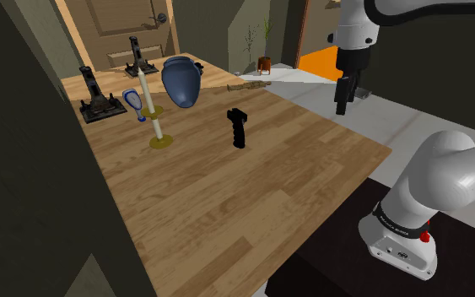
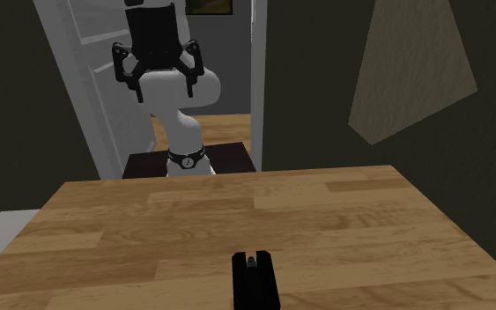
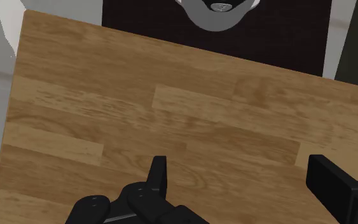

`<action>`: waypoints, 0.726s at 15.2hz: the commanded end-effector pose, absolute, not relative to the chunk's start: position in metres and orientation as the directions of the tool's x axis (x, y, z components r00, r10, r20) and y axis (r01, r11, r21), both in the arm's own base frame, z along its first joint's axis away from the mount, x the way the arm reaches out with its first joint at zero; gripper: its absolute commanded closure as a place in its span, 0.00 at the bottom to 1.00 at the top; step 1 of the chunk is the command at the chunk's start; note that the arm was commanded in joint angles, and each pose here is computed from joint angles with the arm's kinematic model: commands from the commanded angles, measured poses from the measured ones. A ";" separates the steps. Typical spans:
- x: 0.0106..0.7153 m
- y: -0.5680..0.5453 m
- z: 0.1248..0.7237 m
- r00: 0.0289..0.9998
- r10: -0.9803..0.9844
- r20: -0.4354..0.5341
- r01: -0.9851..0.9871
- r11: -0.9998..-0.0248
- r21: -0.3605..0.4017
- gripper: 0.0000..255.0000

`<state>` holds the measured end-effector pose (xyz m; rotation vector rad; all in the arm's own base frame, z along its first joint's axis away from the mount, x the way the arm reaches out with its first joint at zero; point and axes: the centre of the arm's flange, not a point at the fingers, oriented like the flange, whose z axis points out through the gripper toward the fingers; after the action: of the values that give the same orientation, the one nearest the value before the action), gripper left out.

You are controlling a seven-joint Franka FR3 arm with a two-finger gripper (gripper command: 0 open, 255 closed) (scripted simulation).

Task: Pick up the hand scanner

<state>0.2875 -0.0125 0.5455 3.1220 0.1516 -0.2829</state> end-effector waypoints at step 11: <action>0.397 0.023 0.504 0.990 0.085 -0.113 0.085 -0.996 -0.003 0.00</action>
<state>0.3857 0.0190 0.5083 3.1306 0.1362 -0.1906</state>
